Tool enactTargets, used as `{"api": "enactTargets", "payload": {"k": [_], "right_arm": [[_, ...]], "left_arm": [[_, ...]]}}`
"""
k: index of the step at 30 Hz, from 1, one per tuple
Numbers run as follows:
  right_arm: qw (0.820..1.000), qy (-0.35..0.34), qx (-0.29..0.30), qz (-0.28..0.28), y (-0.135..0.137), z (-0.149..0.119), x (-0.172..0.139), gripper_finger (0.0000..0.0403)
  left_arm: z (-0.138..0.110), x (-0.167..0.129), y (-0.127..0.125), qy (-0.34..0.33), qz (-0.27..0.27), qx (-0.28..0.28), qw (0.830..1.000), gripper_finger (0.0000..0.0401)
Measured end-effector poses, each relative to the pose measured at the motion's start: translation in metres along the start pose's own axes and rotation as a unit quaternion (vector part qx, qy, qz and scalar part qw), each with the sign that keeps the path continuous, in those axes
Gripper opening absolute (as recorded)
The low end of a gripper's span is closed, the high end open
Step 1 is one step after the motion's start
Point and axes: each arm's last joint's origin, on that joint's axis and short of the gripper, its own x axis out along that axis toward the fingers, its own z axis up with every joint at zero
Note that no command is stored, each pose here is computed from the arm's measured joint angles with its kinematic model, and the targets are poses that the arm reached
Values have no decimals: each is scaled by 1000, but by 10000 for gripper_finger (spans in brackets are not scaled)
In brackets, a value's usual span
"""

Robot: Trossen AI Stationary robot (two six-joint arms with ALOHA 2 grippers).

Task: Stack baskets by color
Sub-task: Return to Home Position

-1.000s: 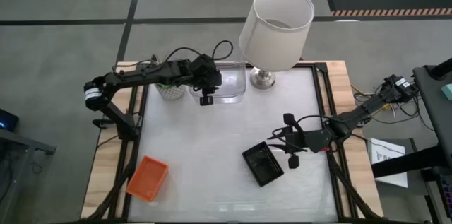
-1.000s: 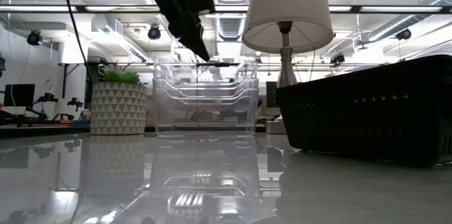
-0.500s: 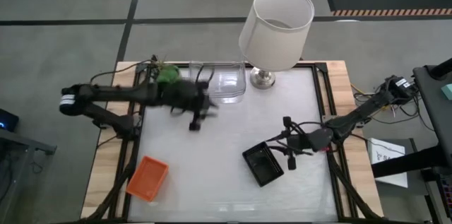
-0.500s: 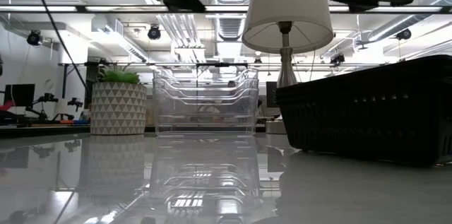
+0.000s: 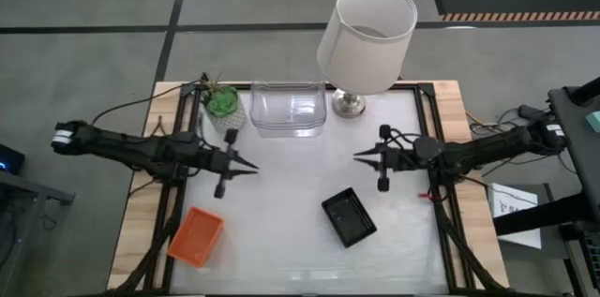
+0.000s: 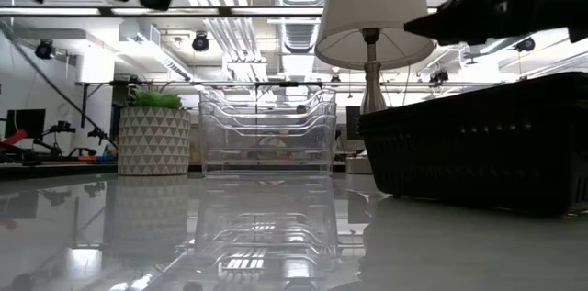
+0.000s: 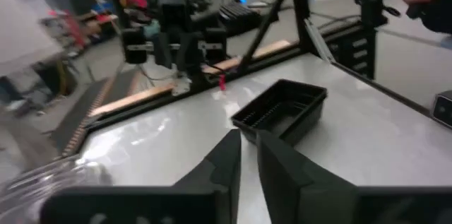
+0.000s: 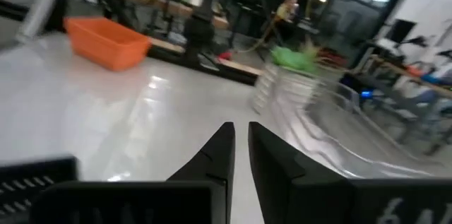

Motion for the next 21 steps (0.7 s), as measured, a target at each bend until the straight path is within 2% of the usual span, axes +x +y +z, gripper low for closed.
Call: {"api": "enactTargets", "payload": {"k": [6,11,15,17,21], "right_arm": [[999,5,-22,-42,-10,-13,-20,27],[998,-1,4,-55,-8,-25,-39,27],[996,-42,24,-72,-8,-29,-58,27],[994,-70,19,-86,-8,-31,-66,27],[991,-89,-2,-103,-10,-30,-77,27]], "left_arm": [[-24,-37,-3,-39,36,-6,999,2],[-52,-54,-11,-67,50,-50,995,1],[-71,-62,-18,-103,58,-70,991,0],[-79,-65,-20,-118,65,-63,989,0],[-90,-65,-23,-103,71,-38,991,0]]}}
